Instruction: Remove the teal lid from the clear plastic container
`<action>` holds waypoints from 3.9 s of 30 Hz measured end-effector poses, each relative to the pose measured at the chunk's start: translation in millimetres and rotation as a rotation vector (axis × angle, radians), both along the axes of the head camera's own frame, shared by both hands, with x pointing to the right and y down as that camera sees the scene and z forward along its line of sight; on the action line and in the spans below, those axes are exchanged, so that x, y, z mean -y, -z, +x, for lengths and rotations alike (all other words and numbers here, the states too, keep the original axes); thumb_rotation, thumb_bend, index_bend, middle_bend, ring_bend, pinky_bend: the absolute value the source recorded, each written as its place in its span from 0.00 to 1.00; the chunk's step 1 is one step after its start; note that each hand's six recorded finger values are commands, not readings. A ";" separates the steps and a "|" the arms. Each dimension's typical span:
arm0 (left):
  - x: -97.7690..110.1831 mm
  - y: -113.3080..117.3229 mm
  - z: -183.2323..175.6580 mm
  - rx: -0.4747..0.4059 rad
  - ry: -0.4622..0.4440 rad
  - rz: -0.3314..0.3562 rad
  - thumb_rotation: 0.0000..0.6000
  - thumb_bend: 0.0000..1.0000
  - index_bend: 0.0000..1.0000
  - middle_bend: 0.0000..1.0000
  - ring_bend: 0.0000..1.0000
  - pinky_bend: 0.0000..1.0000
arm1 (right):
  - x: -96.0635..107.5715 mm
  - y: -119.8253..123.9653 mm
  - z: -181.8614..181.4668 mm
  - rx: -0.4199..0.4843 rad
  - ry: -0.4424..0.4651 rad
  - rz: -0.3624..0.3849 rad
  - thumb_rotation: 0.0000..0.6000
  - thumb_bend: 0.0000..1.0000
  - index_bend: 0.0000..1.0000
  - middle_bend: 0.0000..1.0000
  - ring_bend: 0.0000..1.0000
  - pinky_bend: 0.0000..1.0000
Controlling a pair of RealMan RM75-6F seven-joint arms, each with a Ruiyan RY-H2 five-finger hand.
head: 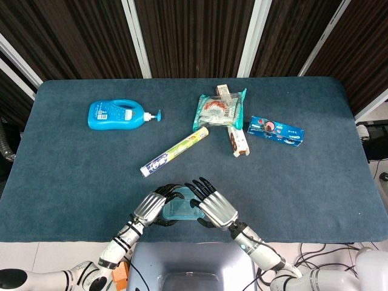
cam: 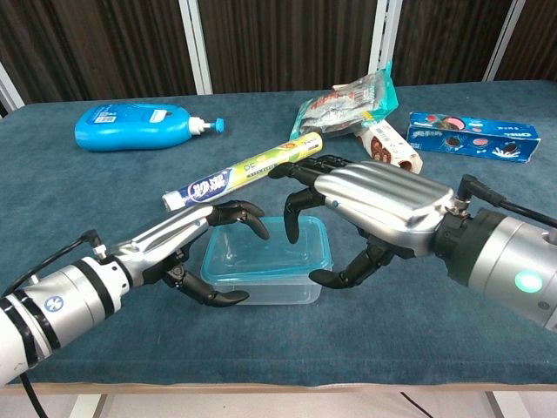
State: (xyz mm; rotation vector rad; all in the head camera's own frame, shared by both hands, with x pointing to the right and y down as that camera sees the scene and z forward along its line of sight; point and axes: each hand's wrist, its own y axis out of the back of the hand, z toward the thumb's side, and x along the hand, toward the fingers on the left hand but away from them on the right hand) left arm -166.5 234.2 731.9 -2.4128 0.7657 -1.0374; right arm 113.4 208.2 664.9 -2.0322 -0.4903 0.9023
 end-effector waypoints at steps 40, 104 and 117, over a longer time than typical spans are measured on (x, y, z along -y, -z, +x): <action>2.5 0.8 -6.2 -0.023 0.014 -0.041 1.00 0.27 0.25 0.30 0.28 0.40 | 5.9 -11.8 -22.1 0.039 0.075 0.113 1.00 0.51 0.73 0.19 0.04 0.00; 41.4 49.5 -136.5 0.076 0.121 0.101 1.00 0.28 0.00 0.00 0.00 0.00 | 57.8 -20.5 150.1 -0.321 -0.036 0.248 1.00 0.55 0.41 0.14 0.03 0.02; 27.9 51.2 -146.9 0.098 0.106 0.058 1.00 0.27 0.00 0.00 0.00 0.00 | 23.1 -32.7 140.5 -0.283 -0.086 0.132 0.61 0.06 0.00 0.00 0.00 0.00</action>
